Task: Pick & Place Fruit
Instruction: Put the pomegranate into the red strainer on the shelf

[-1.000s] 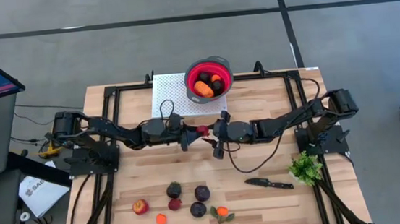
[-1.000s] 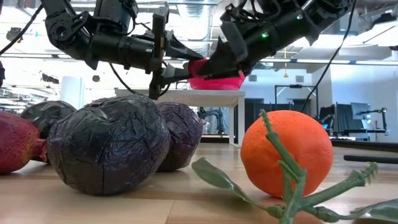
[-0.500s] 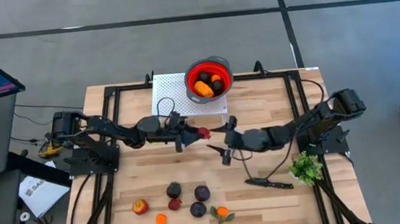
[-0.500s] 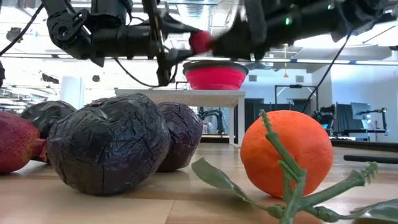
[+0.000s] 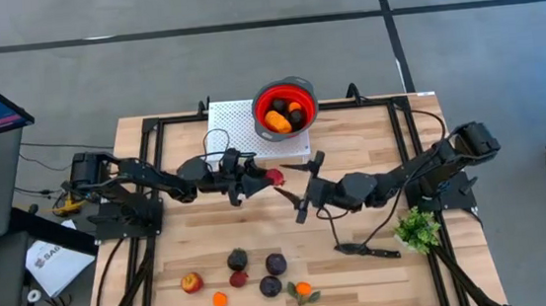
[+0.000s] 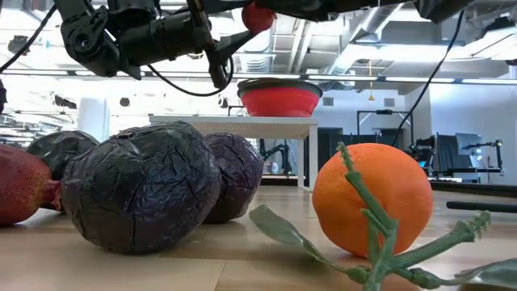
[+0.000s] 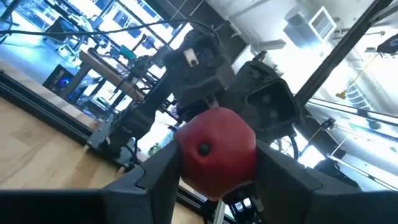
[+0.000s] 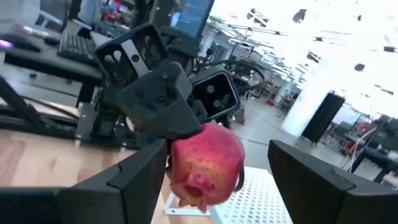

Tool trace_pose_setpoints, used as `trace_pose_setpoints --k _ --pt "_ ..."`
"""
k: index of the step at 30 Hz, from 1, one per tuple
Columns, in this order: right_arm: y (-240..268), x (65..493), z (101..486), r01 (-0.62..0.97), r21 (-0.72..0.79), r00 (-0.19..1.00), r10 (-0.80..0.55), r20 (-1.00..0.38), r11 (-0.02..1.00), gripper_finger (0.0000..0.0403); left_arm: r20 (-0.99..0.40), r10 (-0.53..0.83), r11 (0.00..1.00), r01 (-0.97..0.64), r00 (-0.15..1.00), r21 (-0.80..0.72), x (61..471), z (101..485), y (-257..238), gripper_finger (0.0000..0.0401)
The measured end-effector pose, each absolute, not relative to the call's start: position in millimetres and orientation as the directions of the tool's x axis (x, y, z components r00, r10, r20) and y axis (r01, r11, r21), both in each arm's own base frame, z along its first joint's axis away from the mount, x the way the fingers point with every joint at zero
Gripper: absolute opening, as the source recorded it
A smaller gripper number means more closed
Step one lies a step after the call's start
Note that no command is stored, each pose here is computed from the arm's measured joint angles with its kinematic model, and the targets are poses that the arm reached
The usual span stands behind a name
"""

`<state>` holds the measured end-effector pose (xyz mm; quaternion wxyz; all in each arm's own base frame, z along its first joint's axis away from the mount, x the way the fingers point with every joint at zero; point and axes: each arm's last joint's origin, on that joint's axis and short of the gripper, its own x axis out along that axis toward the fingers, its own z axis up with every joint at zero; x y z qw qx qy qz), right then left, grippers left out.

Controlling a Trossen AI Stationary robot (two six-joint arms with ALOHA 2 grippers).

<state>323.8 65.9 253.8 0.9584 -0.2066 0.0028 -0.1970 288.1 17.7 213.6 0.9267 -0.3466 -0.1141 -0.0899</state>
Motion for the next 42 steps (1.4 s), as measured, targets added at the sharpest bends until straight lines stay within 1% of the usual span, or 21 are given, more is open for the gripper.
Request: trace_pose_setpoints --k 5,10,15,19,21,24,27,30,33,37,40,42 --pt "61.5 327.6 253.1 0.356 -0.438 0.924 -0.38 0.034 0.826 0.0255 0.283 -0.082 0.734 0.25 0.956 -0.631 287.9 214.5 17.9 0.0179" --pt "61.8 329.8 253.4 0.31 -0.453 0.94 -0.342 0.013 0.836 0.0214 0.289 -0.08 0.734 0.252 0.954 -0.63 287.8 215.2 17.8 0.0184" --pt "60.7 330.8 254.9 0.311 -0.452 0.94 -0.342 0.014 0.836 0.0166 0.294 -0.08 0.734 0.256 0.953 -0.63 287.7 215.6 17.8 0.0191" --pt "60.4 330.9 253.5 0.305 -0.452 0.94 -0.341 0.001 0.838 0.0139 0.287 -0.073 0.736 0.246 0.955 -0.631 287.7 215.0 19.9 0.0208" --pt "60.5 331.0 252.3 0.297 -0.454 0.941 -0.339 -0.011 0.84 0.0136 0.282 -0.074 0.742 0.242 0.957 -0.625 287.7 214.5 22.1 0.0224" --pt "61.5 325.4 254.0 0.284 -0.441 0.938 -0.343 -0.058 0.851 0.0143 0.274 -0.096 0.773 0.244 0.957 -0.585 287.2 213.9 27.2 0.0254" --pt "58.4 313.9 267.9 0.291 -0.386 0.924 -0.362 -0.125 0.876 0.0149 0.258 -0.089 0.781 0.228 0.962 -0.581 285.8 211.2 32.0 0.0283" --pt "49.0 301.2 289.4 0.308 -0.339 0.896 -0.39 -0.21 0.889 0.0147 0.209 -0.075 0.8 0.184 0.975 -0.572 284.3 204.1 35.3 0.0302" --pt "30.2 292.0 322.0 0.362 -0.287 0.85 -0.44 -0.29 0.887 0.0146 0.168 -0.073 0.825 0.154 0.983 -0.543 282.9 198.1 35.3 0.031" --pt "-12.2 293.7 359.2 0.433 -0.243 0.752 -0.496 -0.433 0.868 0.0149 0.146 -0.071 0.847 0.137 0.987 -0.514 280.3 193.1 33.9 0.0306" --pt "-52.6 304.5 371.3 0.449 -0.217 0.687 -0.49 -0.536 0.867 0.0149 0.14 -0.07 0.852 0.132 0.988 -0.507 279.2 191.4 33.7 0.03" --pt "-81.6 314.0 372.6 0.445 -0.195 0.655 -0.466 -0.594 0.874 0.0149 0.135 -0.07 0.851 0.13 0.988 -0.509 278.8 190.5 33.7 0.0297"
